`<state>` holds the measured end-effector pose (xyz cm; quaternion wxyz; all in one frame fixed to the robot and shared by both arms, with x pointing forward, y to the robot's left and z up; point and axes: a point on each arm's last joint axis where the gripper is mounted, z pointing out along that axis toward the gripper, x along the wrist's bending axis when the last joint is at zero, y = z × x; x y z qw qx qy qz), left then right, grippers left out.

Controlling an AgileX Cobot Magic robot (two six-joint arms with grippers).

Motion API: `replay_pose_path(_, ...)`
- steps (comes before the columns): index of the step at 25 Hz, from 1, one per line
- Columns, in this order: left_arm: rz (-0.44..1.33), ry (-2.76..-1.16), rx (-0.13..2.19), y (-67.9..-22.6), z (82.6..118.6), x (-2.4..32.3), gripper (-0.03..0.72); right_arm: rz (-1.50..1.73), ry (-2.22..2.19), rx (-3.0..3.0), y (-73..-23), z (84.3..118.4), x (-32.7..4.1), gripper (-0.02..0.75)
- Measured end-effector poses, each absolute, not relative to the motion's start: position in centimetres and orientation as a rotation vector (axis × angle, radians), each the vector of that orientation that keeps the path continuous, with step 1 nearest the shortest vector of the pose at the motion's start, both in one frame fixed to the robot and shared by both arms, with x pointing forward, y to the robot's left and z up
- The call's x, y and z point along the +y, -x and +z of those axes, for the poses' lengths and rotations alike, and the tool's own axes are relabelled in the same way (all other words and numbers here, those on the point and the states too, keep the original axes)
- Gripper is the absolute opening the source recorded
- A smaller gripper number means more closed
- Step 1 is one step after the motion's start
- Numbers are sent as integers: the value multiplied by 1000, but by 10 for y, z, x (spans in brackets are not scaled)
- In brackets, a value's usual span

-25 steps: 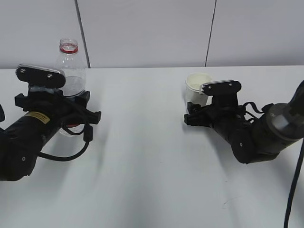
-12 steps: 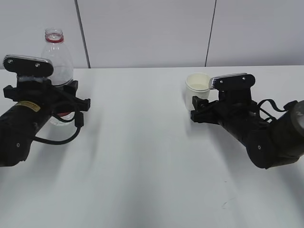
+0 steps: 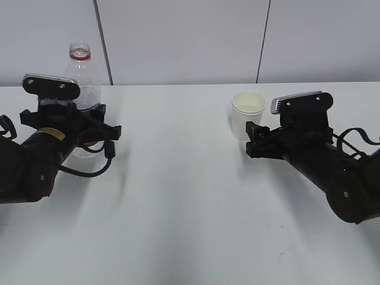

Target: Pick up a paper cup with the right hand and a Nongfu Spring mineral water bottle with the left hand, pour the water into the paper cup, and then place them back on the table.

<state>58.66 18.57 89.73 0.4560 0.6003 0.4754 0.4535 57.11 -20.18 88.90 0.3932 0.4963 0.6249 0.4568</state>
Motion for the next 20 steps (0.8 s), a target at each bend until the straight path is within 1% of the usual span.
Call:
replay_pose_path(7, 1136, -1443, 1174, -601, 887, 183, 372, 1155, -1260, 1594, -566, 889, -203, 591)
replay_pose_path(17, 1148, -1413, 1218, -602, 886, 187, 374, 1161, -1254, 1588, -566, 891, -203, 591)
replay_pose_path(20, 1153, -1402, 1231, -603, 887, 188, 412, 1161, -1254, 1588, -566, 891, -203, 591)
